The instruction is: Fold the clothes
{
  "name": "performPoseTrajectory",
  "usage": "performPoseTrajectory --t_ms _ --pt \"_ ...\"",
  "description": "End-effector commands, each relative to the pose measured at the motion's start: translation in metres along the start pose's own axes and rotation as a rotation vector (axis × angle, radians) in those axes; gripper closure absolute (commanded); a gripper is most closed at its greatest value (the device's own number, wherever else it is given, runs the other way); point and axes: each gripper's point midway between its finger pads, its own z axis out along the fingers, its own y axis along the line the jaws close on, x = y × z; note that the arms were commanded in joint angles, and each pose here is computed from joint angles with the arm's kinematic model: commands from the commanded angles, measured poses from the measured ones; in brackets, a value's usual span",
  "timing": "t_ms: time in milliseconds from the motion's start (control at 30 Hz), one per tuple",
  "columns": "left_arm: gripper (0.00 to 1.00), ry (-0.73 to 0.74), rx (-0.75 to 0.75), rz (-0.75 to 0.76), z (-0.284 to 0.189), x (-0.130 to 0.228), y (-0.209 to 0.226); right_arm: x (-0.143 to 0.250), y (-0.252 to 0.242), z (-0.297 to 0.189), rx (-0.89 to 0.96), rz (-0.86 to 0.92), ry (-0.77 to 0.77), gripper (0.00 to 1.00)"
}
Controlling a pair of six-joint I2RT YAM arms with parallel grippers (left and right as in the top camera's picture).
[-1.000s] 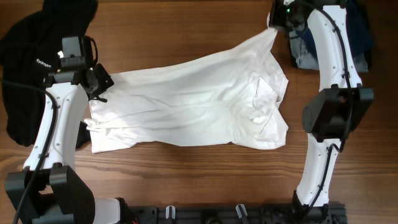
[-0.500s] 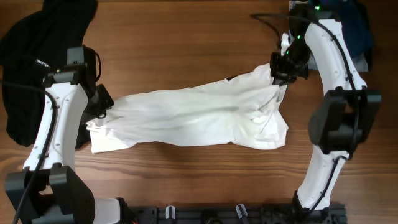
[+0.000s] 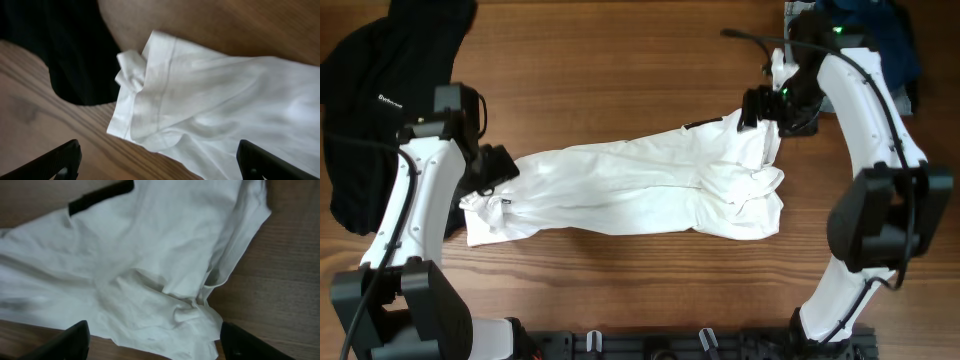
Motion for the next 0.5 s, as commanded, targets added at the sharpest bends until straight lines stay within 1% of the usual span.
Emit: performPoseTrajectory --t_ms 0,33,100,133,200,267,367,400,467 --pt "0.0 -0.056 0.165 0.168 -0.018 -0.015 -0.027 -0.01 0.017 -0.031 -0.053 -0.104 -0.109 0.06" --pt "0.0 -0.051 0.22 0.229 -0.015 -0.015 -0.039 -0.011 0.017 -0.03 -0.054 -0.104 -0.111 0.06" --pt "0.0 -0.037 0.228 0.268 -0.004 -0.015 -0.043 -0.016 0.021 -0.031 -0.069 -0.111 -0.13 0.06" --pt "0.0 -0.029 0.218 0.261 -0.001 -0.016 -0.04 -0.019 0.023 -0.031 -0.08 -0.114 -0.142 0.06" --pt "0.0 -0.011 0.209 0.223 0.006 -0.02 -0.029 -0.022 0.023 -0.032 -0.083 -0.119 -0.156 0.06" --pt "0.0 0.0 0.199 0.158 0.012 -0.025 -0.01 -0.023 0.023 -0.032 -0.083 -0.119 -0.158 0.06" --pt "0.0 -0.006 0.201 0.053 0.032 -0.036 0.017 -0.023 0.023 -0.032 -0.079 -0.116 -0.157 0.06" --pt "0.0 -0.003 0.22 0.028 0.041 -0.038 0.02 -0.022 0.021 -0.032 -0.072 -0.114 -0.155 0.06" --pt "0.0 0.023 0.296 0.058 0.057 -0.029 0.012 -0.02 0.021 -0.031 -0.074 -0.08 -0.143 0.05"
